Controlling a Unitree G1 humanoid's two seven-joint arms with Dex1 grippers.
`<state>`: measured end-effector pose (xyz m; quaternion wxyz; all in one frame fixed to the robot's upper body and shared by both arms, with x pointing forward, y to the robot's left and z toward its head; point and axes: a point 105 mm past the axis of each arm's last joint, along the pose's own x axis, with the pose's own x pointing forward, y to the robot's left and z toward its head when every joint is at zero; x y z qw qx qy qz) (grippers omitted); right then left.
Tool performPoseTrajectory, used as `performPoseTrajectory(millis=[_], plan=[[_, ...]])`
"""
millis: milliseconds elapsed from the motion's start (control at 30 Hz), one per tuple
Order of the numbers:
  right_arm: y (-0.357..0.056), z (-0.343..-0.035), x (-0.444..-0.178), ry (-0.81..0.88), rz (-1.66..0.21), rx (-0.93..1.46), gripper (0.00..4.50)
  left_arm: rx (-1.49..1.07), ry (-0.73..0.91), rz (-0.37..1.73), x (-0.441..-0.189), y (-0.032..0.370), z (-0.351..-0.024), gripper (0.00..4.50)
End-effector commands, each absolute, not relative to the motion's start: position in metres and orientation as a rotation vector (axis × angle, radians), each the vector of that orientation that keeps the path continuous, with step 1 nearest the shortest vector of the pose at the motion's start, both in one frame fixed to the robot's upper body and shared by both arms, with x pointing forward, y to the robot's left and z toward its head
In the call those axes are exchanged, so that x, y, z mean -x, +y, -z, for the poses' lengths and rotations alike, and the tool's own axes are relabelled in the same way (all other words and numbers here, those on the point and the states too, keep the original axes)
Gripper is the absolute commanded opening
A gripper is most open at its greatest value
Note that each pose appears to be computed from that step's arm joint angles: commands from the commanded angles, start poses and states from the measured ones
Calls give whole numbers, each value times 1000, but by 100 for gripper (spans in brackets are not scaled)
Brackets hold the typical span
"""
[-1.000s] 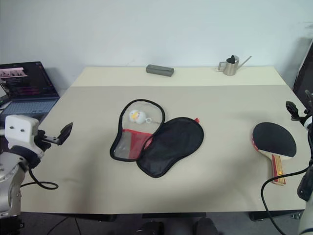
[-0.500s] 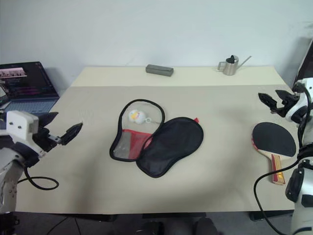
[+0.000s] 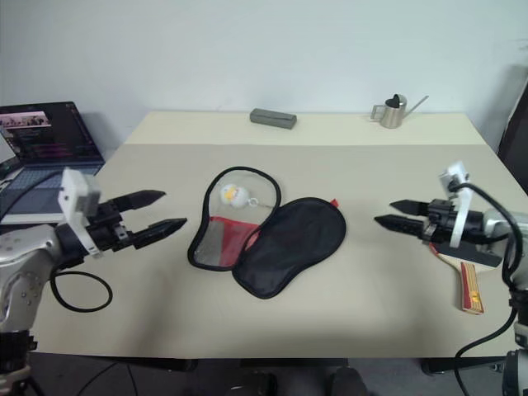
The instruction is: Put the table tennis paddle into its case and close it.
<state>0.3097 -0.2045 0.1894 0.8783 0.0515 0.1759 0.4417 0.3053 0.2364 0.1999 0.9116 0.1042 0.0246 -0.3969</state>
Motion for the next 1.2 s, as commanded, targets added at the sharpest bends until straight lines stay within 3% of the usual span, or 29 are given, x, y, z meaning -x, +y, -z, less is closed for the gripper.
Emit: performPoseTrajectory(millis=[33,233,333,800,1033,1200], plan=[[-191,-187,-304,401,-908,-134,449,-250,25,862,-306,229,-208,450],[-161,-154,-283,630,-921,-259,449,-271,42,956,-308,212,-205,450],[-145,-149,-282,660,-944,-305,449,-281,49,991,-307,207,-206,450],[-119,-105,-301,785,-852,-397,449,-275,56,1006,-300,204,-204,450],[-96,-115,-311,757,-920,-521,449,-267,69,996,-299,205,-200,450],[-85,-104,-323,768,-866,-503,449,-271,67,997,-302,204,-202,450]])
